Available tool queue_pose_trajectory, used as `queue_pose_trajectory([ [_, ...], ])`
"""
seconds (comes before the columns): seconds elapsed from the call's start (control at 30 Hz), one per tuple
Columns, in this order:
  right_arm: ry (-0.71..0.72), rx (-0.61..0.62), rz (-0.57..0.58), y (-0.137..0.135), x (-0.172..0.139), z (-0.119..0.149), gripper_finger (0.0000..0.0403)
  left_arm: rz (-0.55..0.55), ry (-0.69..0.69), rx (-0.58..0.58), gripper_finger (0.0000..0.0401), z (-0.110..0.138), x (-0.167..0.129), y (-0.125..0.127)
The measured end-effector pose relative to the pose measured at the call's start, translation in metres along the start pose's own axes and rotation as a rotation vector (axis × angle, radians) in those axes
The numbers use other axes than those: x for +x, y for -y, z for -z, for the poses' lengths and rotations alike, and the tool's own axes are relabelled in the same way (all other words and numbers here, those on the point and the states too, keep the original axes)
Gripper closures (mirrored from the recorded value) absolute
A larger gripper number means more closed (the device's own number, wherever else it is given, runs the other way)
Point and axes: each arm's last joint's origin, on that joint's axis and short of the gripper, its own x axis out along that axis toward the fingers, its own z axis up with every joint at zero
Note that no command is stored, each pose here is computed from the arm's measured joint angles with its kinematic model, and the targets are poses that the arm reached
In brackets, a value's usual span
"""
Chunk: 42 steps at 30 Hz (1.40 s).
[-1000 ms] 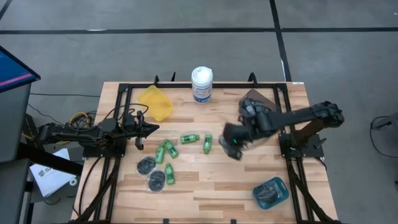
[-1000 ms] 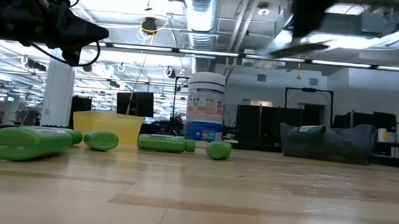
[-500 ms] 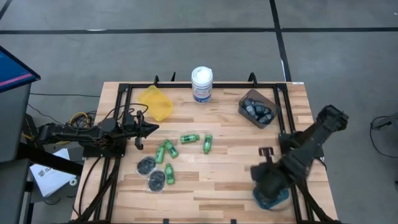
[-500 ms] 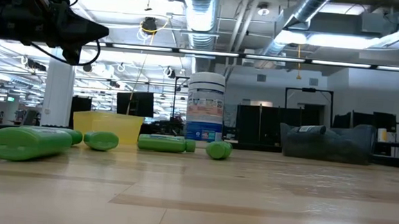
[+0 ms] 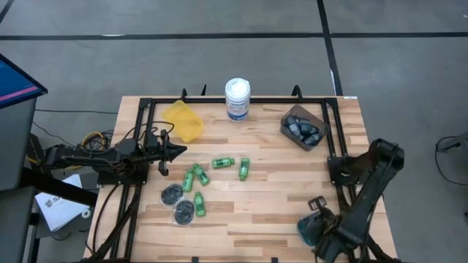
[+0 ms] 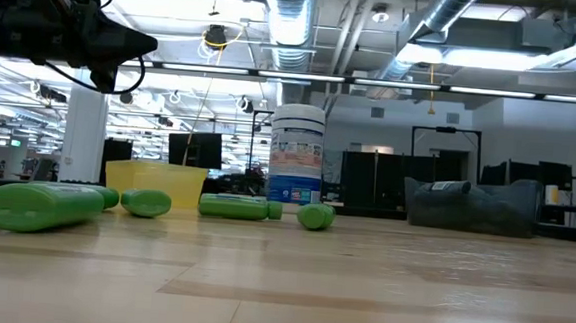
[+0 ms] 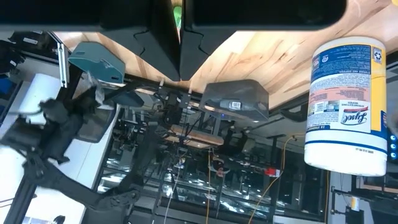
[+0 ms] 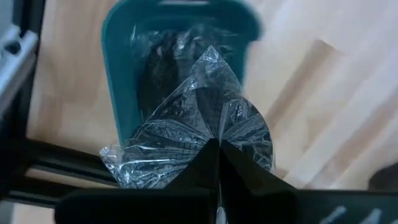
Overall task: Pick & Place Travel size toiletries
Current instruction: Put the black hairbrush into the blue bin
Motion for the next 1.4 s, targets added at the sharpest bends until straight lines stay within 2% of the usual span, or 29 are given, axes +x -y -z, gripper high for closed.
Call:
queue_pose_trajectory([
  [0.27,-0.087,-0.146,0.030,-0.010,0.029,-0.017,0.0403,0.002,0.008,-0.001,0.0399,-0.001,0.000,0.000],
  [0.6,0.001,-0.205,-0.015,-0.013,0.024,-0.021,0.0403,0.003,0.013,-0.002,0.0399,-0.001,0.000,0.000],
  [1.4,0.016,-0.292,-0.026,-0.004,0.028,-0.031,0.0403,0.005,0.019,-0.004,0.0399,-0.002,0.000,0.000],
])
